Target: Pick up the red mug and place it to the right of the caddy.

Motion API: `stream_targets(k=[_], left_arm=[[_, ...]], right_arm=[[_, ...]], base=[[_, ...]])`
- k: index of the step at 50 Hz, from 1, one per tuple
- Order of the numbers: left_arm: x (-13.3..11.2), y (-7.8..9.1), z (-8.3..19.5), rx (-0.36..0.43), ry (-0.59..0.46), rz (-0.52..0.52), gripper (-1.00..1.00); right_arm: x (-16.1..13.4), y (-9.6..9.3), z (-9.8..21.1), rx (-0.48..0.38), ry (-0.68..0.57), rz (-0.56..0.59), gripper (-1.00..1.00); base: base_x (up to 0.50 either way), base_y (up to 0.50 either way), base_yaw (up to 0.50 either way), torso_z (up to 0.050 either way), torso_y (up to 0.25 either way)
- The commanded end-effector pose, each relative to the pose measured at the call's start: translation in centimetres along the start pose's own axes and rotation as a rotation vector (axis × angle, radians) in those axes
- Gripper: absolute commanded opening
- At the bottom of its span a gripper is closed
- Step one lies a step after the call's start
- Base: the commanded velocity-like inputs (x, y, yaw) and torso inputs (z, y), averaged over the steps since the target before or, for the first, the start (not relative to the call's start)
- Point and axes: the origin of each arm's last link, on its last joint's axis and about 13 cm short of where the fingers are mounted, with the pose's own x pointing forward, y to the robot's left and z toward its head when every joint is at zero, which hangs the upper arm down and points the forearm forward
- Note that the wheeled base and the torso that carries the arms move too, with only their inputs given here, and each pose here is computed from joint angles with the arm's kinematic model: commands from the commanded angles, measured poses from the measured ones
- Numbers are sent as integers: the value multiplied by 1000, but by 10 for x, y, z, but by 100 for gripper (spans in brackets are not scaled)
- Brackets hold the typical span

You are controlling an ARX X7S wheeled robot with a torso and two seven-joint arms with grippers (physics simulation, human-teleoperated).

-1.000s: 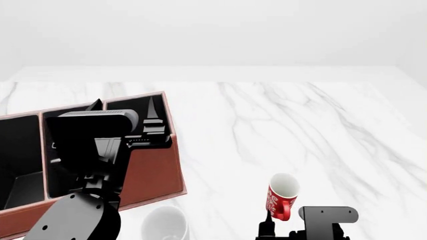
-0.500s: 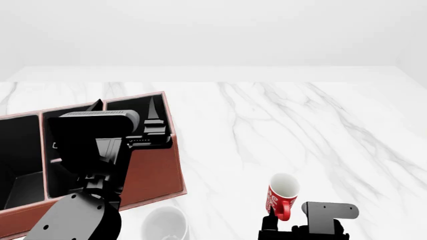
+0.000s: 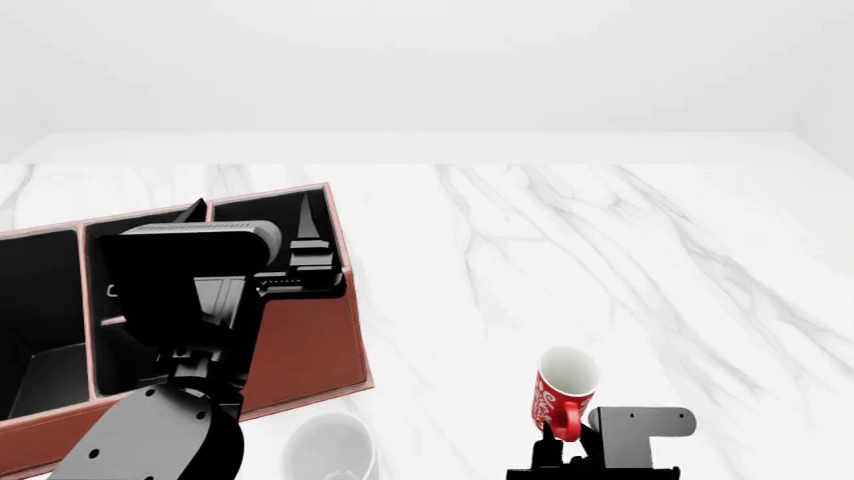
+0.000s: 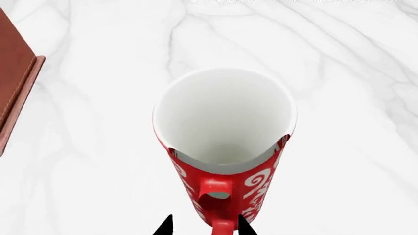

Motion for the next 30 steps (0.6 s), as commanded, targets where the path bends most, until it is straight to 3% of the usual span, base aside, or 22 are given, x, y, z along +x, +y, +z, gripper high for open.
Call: stream_targets(k=[1,17,23,30], left_arm=[[0,0,-1,2,1,-1,100],[0,0,0,-1,2,-1,100],[0,1,0,-2,0,0,100],[0,1,1,-3,-1,2,100]], right_arm=[[0,0,0,-4,-9,-5,-100],[-1,-2,3,-20,-27,-23,-100],[2,-3,32,-164,-93,12,-100],[19,2,65,-250,-142,119,-100]], base=[[0,0,0,0,0],[0,0,0,0,0],[0,0,0,0,0],[0,0,0,0,0]])
